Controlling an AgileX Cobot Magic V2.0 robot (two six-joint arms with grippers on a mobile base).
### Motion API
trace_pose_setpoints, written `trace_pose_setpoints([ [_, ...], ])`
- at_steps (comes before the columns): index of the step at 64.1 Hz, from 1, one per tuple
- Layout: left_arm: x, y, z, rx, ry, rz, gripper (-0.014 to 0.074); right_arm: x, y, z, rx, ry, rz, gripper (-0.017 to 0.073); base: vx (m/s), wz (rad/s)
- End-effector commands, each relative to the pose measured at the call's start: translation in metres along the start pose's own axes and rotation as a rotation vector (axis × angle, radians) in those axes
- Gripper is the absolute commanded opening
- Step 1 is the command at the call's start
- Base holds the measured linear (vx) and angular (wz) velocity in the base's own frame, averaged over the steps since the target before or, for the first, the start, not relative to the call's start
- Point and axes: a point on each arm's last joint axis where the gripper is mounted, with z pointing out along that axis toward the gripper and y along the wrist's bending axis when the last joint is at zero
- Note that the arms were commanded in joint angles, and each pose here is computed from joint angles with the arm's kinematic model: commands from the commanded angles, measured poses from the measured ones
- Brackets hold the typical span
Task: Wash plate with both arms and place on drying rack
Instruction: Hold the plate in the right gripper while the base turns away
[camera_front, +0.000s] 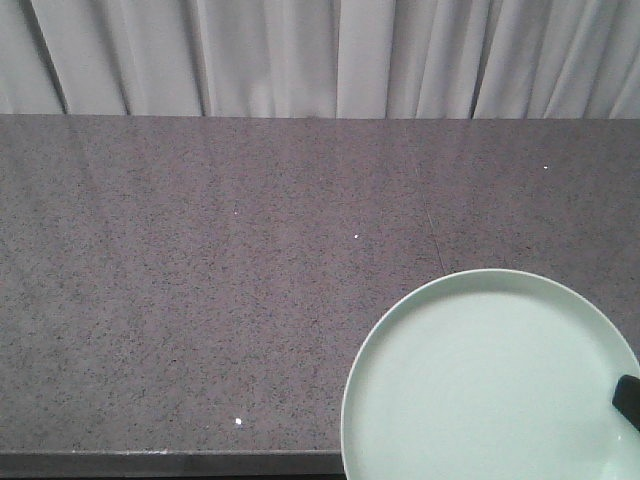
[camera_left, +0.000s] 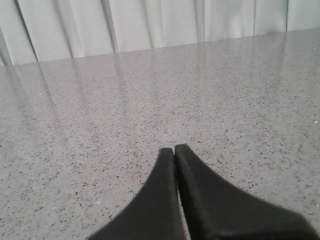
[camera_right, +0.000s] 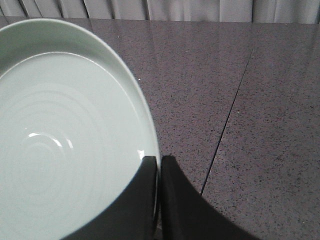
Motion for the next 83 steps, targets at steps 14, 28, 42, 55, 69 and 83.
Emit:
trace_pose_setpoints([
  [14,-0.0155,0.0,-0.0037,-0.002,-0.11,-0.011,-0.0006,-0.0136,0.0003,-0.0032,0.011,-0.087,0.011,-0.0001,-0.03,0.09],
  [28,-0.0155,0.0,-0.0037,-0.002,-0.11,-0.011,-0.0006,-0.0136,0.0003,-0.0032,0.011,-0.087,0.011,-0.0001,-0.07,0.21],
  [42,-0.0155,0.0,-0.0037,-0.002,-0.11,-0.011,-0.0006,-0.0136,0.0003,-0.0032,0.011,-0.087,0.011,-0.0001,-0.08,0.31],
  [55,-0.0155,0.0,-0.0037,-0.002,-0.11,-0.011,-0.0006,-0.0136,0.0003,-0.0032,0.011,-0.087,0.011,-0.0001,-0.1,0.44],
  [69,-0.0155,0.0,-0.0037,-0.002,-0.11,-0.011,-0.0006,-0.0136,0.0003,-0.0032,0.011,-0.087,0.011,-0.0001,-0.13,0.53],
  [83,-0.0155,0.0,-0.0037,-0.002,-0.11,-0.011,-0.0006,-0.0136,0.0003,-0.0032,0.011,-0.087,0.011,-0.0001,-0.15,0.59],
])
